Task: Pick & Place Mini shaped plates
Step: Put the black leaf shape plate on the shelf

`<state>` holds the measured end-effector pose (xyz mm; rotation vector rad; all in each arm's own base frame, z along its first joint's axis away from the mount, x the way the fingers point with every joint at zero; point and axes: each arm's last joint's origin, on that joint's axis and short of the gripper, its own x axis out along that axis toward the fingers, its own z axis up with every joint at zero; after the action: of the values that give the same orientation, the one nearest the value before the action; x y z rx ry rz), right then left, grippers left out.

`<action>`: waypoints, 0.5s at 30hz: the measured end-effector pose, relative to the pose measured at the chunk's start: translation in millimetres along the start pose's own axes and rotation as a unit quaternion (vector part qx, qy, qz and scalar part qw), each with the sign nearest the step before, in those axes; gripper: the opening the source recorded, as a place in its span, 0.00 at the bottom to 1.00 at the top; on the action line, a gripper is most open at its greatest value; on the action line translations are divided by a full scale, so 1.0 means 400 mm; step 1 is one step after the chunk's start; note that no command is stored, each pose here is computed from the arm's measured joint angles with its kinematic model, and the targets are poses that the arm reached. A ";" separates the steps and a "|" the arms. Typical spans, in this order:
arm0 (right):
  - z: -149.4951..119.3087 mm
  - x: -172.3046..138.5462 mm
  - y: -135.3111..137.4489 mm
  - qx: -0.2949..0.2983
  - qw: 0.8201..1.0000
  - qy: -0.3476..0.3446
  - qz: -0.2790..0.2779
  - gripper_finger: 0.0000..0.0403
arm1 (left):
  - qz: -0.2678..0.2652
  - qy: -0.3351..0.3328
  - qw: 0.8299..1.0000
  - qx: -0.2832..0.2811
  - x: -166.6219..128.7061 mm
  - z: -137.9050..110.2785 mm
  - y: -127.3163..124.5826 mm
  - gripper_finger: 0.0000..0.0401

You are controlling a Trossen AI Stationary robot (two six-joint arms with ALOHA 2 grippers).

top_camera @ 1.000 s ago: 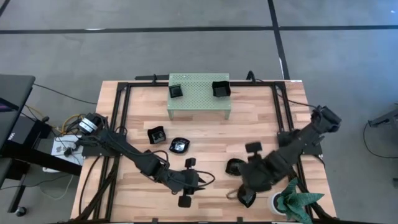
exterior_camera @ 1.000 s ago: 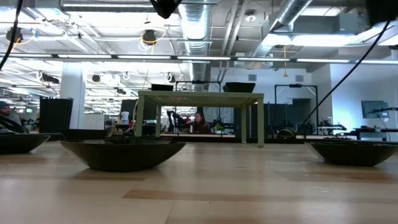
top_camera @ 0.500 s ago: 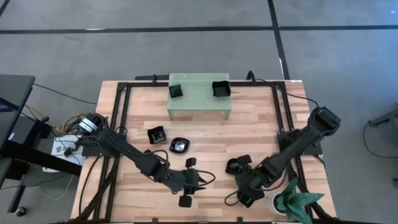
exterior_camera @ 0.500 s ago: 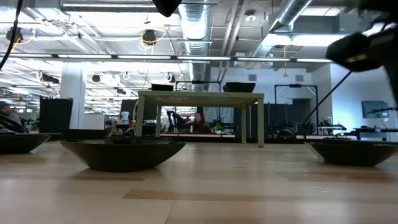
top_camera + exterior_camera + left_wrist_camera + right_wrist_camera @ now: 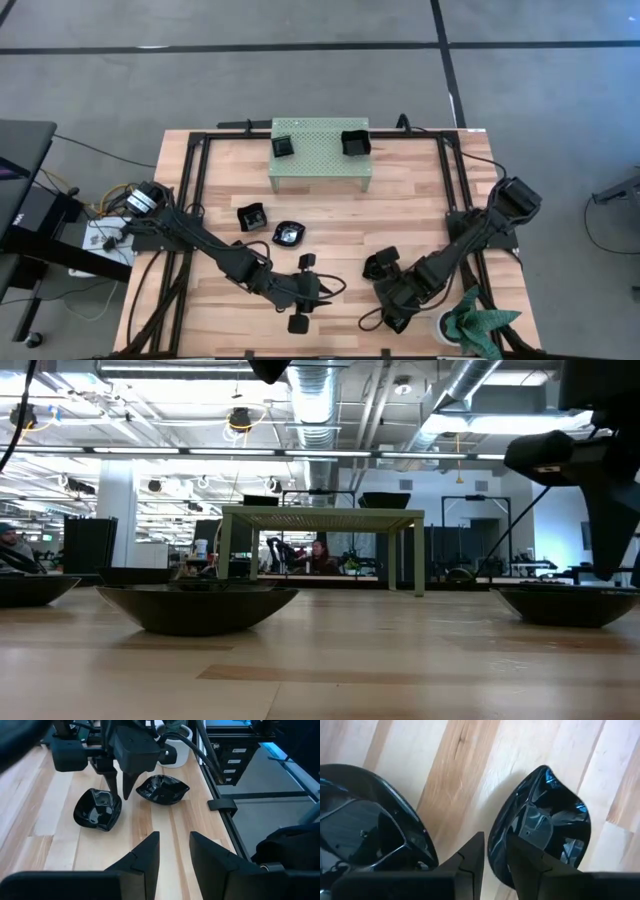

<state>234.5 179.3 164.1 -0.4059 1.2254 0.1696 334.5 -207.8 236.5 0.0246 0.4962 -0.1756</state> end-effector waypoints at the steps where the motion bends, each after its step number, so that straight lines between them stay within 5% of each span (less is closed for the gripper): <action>1: 0.000 0.000 -0.001 0.001 1.000 0.001 0.001 0.19 | 0.001 0.000 1.000 0.000 0.000 0.000 0.000 0.27; 15: 0.006 0.003 -0.006 0.015 0.999 0.002 0.036 0.19 | 0.000 -0.002 1.000 -0.001 0.000 0.001 0.000 0.27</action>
<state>238.1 177.9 164.1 -0.3357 1.2460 0.2118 334.7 -207.9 236.9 0.0228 0.4920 -0.1750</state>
